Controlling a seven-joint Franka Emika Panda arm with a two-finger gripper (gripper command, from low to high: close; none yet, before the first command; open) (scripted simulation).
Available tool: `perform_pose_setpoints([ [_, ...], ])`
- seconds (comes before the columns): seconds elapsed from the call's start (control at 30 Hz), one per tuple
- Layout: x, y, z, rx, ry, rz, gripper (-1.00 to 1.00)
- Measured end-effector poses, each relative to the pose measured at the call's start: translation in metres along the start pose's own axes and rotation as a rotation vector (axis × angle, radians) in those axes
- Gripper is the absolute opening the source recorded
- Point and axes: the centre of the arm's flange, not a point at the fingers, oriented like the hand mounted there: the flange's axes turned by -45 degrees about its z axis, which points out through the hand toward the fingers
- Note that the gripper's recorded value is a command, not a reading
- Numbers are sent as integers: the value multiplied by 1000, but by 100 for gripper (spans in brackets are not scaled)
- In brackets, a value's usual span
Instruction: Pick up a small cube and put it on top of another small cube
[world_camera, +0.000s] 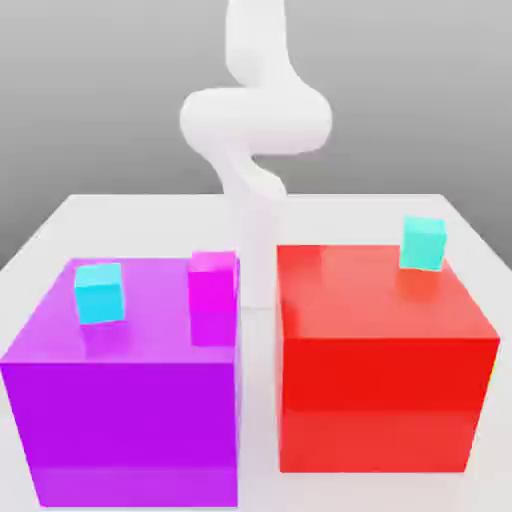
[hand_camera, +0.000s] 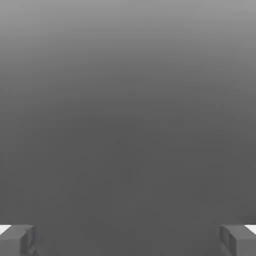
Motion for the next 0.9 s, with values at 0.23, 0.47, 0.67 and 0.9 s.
perform_pose_setpoints([
  [0.23, -34, -89, 36, 26, -77, 202, 0],
  [0.47, -83, -161, 82, 12, -178, 415, 0],
  [0.67, -136, -209, 127, -38, -274, 610, 0],
  [0.9, -207, -247, 179, -143, -381, 849, 0],
])
